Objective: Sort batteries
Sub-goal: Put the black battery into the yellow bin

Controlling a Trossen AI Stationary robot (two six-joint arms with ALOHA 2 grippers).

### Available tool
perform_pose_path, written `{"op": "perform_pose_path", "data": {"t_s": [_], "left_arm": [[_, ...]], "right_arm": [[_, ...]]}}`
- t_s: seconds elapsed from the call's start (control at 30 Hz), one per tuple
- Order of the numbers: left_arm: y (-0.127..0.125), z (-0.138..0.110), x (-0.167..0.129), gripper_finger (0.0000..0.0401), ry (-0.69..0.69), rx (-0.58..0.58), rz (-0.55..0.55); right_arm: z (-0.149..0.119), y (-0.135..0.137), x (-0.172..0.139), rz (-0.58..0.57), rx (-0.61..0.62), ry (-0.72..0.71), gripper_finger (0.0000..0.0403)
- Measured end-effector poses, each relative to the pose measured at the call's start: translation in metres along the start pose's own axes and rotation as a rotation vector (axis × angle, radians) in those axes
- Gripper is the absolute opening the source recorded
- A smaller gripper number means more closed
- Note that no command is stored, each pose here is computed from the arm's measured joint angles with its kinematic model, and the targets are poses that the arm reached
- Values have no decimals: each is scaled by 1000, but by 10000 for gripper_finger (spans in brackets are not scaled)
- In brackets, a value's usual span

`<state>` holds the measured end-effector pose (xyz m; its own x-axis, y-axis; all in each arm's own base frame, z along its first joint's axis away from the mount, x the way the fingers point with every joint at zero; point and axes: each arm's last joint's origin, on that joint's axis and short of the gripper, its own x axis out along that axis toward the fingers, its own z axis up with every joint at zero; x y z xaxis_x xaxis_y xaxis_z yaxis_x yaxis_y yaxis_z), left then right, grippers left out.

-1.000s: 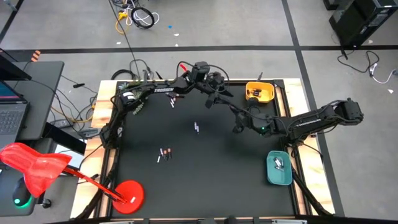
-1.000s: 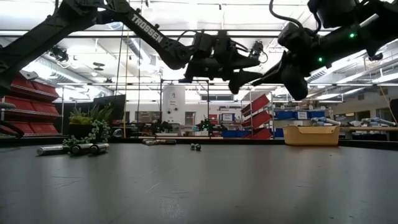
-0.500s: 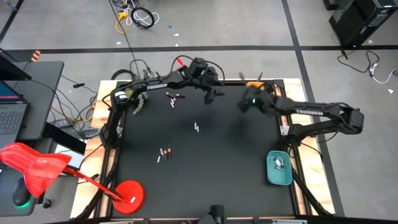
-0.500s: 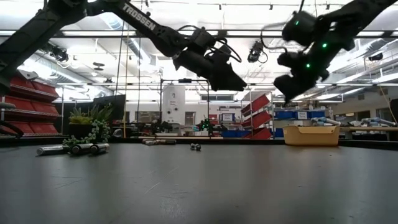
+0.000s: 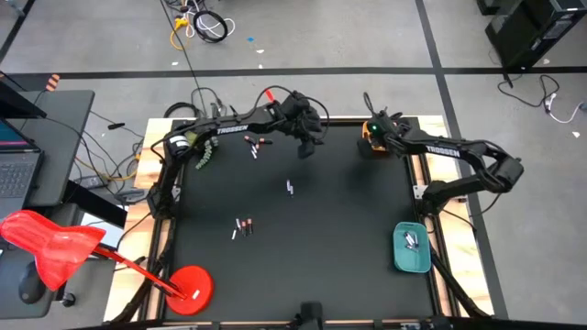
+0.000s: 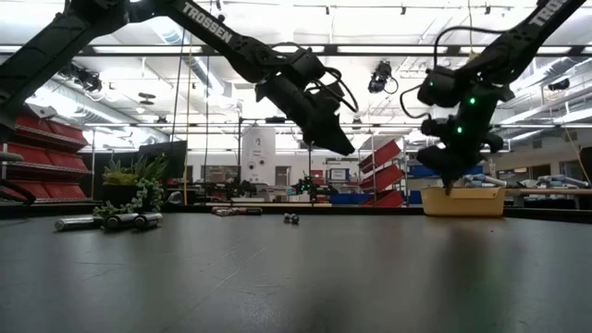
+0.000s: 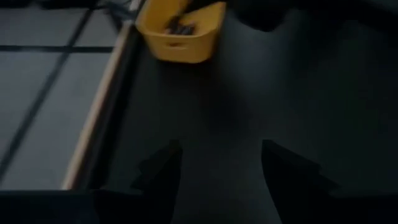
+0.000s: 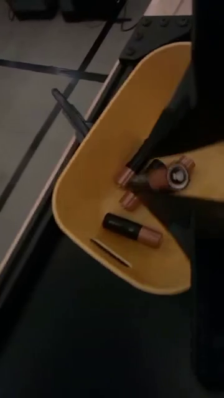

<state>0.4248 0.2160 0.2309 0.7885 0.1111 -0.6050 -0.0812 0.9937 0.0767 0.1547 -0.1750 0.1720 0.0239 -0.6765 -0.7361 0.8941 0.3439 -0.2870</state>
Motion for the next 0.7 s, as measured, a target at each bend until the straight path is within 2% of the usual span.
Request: {"op": "perform_pose_path", "data": {"t_s": [0.13, 0.27, 0.47, 0.57, 0.7], "left_arm": [[-5, 3, 2, 223, 38, 31, 170], [-15, 7, 5, 223, 75, 98, 267], [-30, 23, -4, 223, 118, 139, 352], [-40, 41, -28, 222, 147, 142, 360], [-58, 57, -77, 221, 164, 141, 357]], "right_arm": [[0, 1, 1, 0, -23, 2, 208], [4, 0, -12, 21, -17, -61, 246], [19, 2, -46, 98, -33, -286, 226], [23, 3, -63, 190, -34, -379, 207], [21, 9, -75, 350, -62, -434, 182]]}}
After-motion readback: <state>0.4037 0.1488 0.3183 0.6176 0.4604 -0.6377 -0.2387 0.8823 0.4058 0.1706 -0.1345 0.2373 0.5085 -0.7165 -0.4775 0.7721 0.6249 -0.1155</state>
